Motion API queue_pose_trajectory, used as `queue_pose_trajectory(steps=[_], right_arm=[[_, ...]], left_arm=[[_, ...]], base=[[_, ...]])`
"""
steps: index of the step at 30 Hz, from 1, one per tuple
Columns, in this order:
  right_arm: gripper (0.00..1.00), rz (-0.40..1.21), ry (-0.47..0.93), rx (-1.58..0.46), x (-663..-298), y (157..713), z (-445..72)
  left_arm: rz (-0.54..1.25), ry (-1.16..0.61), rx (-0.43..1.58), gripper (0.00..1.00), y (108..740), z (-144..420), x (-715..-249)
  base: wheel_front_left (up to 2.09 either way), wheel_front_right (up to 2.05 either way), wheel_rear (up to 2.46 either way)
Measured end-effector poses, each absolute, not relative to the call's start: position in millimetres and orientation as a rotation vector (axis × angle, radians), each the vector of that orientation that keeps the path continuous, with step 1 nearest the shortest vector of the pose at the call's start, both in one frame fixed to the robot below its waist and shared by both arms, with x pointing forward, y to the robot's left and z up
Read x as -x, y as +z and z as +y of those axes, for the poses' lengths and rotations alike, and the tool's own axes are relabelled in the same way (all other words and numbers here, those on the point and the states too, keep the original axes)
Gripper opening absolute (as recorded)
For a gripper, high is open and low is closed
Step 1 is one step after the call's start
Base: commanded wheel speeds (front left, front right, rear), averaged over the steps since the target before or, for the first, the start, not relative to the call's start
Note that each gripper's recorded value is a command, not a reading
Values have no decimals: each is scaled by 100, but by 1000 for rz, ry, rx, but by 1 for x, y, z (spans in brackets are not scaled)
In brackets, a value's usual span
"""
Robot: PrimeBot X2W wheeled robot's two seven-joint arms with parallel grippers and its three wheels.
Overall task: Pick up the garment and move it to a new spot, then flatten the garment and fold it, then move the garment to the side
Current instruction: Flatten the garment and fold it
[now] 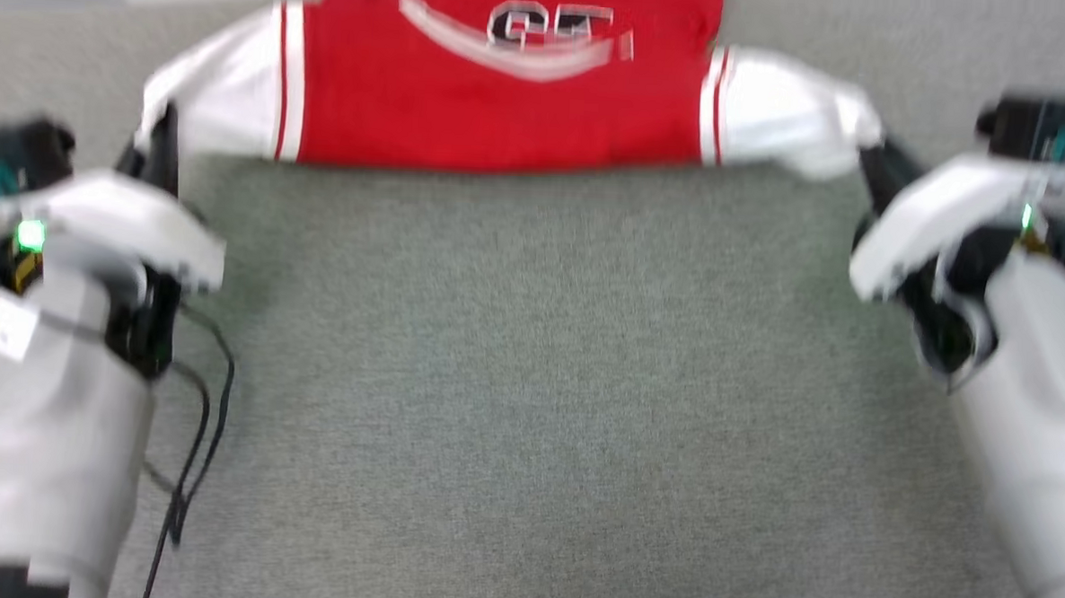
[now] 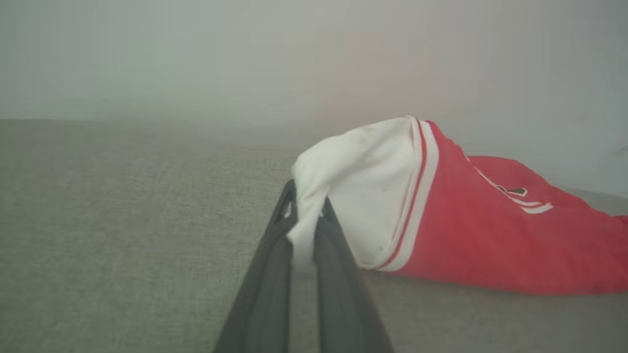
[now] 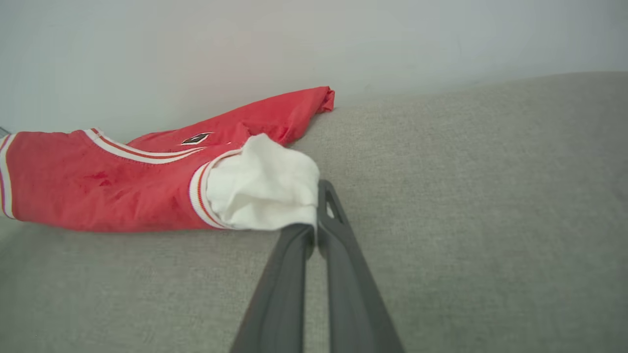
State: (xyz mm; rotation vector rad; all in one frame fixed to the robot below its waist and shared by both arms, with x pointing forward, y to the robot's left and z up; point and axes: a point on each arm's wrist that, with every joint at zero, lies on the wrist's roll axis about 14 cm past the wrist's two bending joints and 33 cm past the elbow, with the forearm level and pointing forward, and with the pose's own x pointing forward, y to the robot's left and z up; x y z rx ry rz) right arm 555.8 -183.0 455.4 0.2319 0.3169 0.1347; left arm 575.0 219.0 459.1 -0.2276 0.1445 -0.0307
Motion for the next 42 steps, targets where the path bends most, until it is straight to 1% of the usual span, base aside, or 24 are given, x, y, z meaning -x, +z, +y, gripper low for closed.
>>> queue_pose_trajectory(steps=[6,15,22,25,26,27,28,29,34,38,42], right_arm=[[0,324,113,-293,-494,444,-192],[0,352,93,-336,-413,429,-202],[0,383,43,-356,-361,414,-214],[0,413,35,-357,-344,407,-210],[12,424,32,-352,-340,405,-210],[32,433,34,-345,-336,404,-208],[57,434,33,-345,-335,404,-206],[100,430,35,-347,-336,407,-203],[100,329,38,-321,-361,436,-203],[100,207,42,-305,-411,474,-208],[100,182,59,-303,-467,492,-206]], left_arm=[[131,-14,247,0,457,230,-506],[148,46,251,0,447,241,-412],[219,80,272,0,438,240,-358],[228,100,284,0,440,240,-344],[229,105,283,0,441,241,-342],[230,106,281,0,443,240,-340],[228,102,278,0,445,237,-339],[230,97,276,0,446,235,-339],[215,76,273,0,456,227,-344],[198,56,266,0,462,221,-356],[163,34,265,0,470,215,-376]], base=[[0,0,0],[0,0,0],[0,0,0],[0,0,0],[0,0,0],[0,0,0],[0,0,0],[0,0,0],[0,0,0],[0,0,0],[0,0,0]])
